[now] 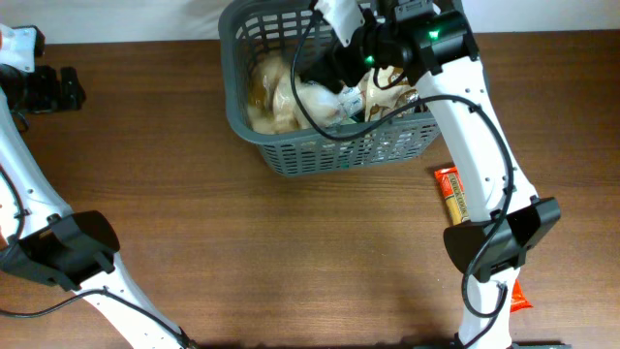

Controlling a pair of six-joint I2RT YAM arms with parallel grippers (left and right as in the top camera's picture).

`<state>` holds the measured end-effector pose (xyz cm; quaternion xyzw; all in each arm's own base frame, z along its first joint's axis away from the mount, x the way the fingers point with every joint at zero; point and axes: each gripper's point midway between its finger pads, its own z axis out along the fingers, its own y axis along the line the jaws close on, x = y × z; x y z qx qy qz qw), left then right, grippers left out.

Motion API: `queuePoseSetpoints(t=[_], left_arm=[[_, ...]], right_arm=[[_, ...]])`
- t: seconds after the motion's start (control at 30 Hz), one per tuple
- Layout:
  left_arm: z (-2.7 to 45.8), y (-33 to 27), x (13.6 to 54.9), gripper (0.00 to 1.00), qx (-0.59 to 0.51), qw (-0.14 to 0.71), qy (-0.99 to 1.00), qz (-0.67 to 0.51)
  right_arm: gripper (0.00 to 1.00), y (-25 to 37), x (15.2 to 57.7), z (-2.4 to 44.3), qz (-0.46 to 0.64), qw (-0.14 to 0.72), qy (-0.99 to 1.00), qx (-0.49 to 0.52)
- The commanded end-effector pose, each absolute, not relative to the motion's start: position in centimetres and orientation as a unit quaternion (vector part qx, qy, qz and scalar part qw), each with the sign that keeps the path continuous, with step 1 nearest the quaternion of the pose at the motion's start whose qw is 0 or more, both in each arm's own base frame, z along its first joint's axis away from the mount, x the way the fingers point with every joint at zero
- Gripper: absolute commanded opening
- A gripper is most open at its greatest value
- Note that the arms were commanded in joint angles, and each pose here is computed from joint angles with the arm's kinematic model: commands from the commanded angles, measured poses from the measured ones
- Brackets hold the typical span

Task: Pack container
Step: 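Carry the PanTree bag into the basket and open the right gripper, then move the right gripper to the top end of the spaghetti package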

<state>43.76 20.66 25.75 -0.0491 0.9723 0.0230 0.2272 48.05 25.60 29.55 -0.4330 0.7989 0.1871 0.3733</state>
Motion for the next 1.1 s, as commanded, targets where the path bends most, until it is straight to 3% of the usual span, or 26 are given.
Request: queuePoseSetpoints(t=[0.0,0.2,0.37,0.43,0.57,0.73,1.07], left_arm=[[26.2,20.8,43.6,0.99,-0.044,0.234,0.971,0.020],[26.2,21.4,43.3,0.99,-0.051,0.234,0.971,0.021],[26.3,23.2,42.3,0.99,-0.074,0.242,0.968,0.010],[26.3,24.1,41.8,0.99,-0.086,0.246,0.966,0.005],[26.5,26.1,40.5,0.99,-0.111,0.256,0.960,-0.007],[26.8,28.4,38.9,0.99,-0.138,0.272,0.952,-0.021],[27.1,29.5,38.1,0.99,-0.146,0.285,0.947,-0.033]], right_arm=[[0.99,25.1,47.9,30.9,0.159,0.389,0.794,-0.439],[0.99,20.8,48.9,33.1,0.037,0.410,0.820,-0.397],[0.99,12.0,49.5,38.6,-0.152,0.443,0.835,-0.291],[0.99,8.4,49.1,40.2,-0.173,0.451,0.843,-0.237],[0.99,-0.6,47.2,40.2,-0.160,0.428,0.885,-0.088],[0.99,-10.5,42.7,35.6,-0.108,0.324,0.940,0.008],[0.99,-20.4,36.0,26.6,0.059,0.226,0.970,0.062]])
